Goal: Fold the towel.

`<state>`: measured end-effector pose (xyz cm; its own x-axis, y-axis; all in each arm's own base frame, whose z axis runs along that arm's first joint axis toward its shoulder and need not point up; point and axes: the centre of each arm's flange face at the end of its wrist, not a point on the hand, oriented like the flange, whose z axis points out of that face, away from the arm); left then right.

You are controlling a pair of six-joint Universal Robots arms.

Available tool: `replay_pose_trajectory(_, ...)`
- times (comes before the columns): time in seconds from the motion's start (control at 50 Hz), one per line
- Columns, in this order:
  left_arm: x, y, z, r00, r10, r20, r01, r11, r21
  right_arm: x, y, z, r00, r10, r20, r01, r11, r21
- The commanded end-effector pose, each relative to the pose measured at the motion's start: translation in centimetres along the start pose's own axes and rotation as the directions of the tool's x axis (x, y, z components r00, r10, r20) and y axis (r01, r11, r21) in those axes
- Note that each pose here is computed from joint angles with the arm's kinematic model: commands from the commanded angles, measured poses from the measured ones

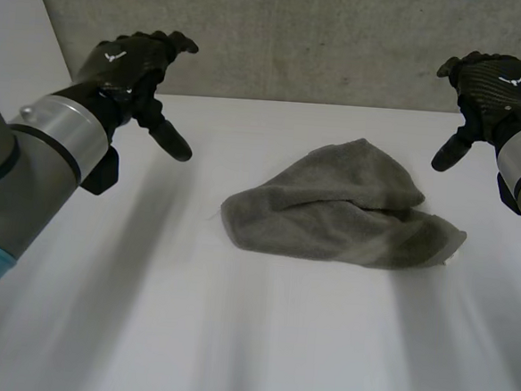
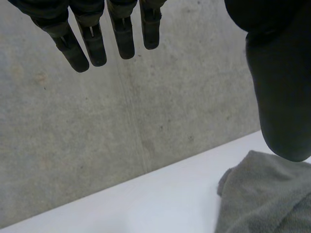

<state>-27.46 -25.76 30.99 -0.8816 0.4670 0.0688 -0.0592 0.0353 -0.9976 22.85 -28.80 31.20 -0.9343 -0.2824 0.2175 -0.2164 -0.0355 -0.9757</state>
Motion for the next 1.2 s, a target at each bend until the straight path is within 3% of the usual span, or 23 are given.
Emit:
replay_pose_trajectory(0.02, -0.4, 4.3, 2.8, 0.996, 0.088, -0.004, -0.088, 0.993, -0.077, -1.4, 2.2, -0.4, 0.979, -0.14, 0.15, 0.155, 0.984, -0.093)
replay_pose_trajectory(0.12, -1.1, 8.3, 5.1, 0.972, 0.235, -0.022, -0.236, 0.962, -0.14, -2.5, 5.2, -0.7, 0.949, -0.194, 0.25, 0.239, 0.957, -0.162)
replay_pose_trajectory(0.16, -1.3, 11.0, 6.5, 0.946, 0.321, -0.051, -0.325, 0.932, -0.162, -2.8, 6.9, -0.9, 0.938, -0.206, 0.279, 0.262, 0.948, -0.179)
replay_pose_trajectory(0.28, -0.8, 15.7, 8.6, 0.911, 0.375, -0.172, -0.404, 0.896, -0.185, -3.9, 11.5, -0.3, 0.92, -0.211, 0.331, 0.286, 0.938, -0.198)
replay_pose_trajectory(0.42, -0.3, 18.4, 9.9, 0.902, 0.357, -0.241, -0.404, 0.895, -0.188, -4.8, 15.0, 0.7, 0.914, -0.194, 0.358, 0.291, 0.925, -0.243)
replay_pose_trajectory(0.62, -0.1, 20.3, 10.9, 0.899, 0.358, -0.252, -0.409, 0.893, -0.186, -6.0, 18.9, 2.1, 0.904, -0.165, 0.395, 0.3, 0.902, -0.31)
replay_pose_trajectory(1.2, 2.6, 20.7, 11.3, 0.881, 0.361, -0.306, -0.416, 0.9, -0.134, -5.3, 18.5, 4.0, 0.918, -0.192, 0.346, 0.288, 0.924, -0.252)
